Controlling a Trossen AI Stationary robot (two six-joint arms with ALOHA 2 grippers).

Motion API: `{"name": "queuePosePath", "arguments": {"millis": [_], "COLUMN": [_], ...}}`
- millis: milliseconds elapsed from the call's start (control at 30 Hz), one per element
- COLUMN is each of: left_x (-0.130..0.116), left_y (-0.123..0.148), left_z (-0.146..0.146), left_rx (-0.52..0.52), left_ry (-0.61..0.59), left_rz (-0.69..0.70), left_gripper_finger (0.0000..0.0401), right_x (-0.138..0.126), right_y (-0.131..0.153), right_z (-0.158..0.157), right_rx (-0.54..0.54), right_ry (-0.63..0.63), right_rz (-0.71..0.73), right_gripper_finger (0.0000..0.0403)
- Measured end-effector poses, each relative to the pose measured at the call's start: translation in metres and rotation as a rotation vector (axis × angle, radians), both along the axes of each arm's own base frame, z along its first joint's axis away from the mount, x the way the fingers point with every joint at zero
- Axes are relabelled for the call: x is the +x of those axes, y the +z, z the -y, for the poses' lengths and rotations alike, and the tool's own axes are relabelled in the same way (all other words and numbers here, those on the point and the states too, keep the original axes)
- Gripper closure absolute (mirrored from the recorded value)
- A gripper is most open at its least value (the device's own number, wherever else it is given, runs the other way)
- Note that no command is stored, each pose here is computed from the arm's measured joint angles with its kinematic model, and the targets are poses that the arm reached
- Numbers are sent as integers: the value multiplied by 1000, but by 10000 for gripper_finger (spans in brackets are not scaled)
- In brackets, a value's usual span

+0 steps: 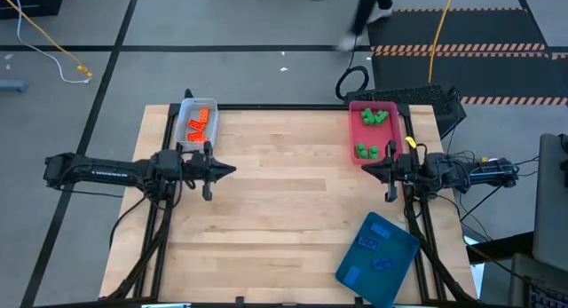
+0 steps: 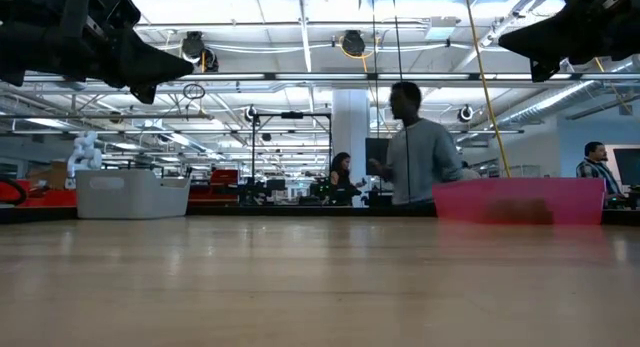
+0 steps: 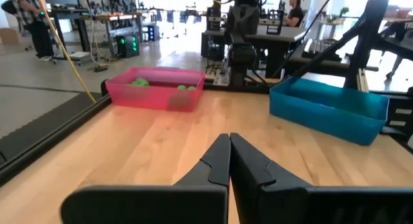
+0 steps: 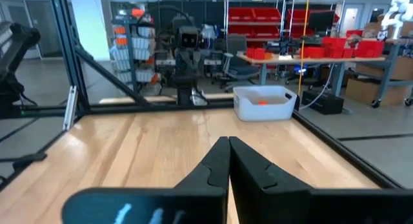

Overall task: Sort & place blocks by color
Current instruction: Return to Home Position

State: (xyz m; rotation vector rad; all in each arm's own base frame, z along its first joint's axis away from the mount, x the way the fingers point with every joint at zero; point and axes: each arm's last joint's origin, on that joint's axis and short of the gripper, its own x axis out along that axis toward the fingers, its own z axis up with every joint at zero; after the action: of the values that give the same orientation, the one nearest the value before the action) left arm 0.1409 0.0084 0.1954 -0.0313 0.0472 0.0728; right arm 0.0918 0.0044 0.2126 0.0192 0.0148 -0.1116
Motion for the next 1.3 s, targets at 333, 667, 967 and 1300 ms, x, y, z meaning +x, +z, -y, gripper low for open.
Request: {"name": "queuePosePath", "arguments": {"millis": [333, 667, 967, 1300], "left_x": [-17, -29, -32, -35], "left_y": [-5, -18, -17, -21], "left_z": [0, 1, 2, 4], "left_rx": [-29, -70, -35, -18], "left_ry": [37, 37, 9, -64], "left_rz": [82, 144, 156, 114], "left_gripper_finger": [399, 400, 400, 399], "right_x": [-10, -11, -11, -2], "right_y": [-1, -2, 0, -21], "right_z": [1, 1, 1, -3], "right_rx": [23, 49, 51, -1], "right_ry": [0, 0, 18, 101], "right_rz": [25, 15, 31, 64], "right_gripper_finger": [403, 403, 403, 403]}}
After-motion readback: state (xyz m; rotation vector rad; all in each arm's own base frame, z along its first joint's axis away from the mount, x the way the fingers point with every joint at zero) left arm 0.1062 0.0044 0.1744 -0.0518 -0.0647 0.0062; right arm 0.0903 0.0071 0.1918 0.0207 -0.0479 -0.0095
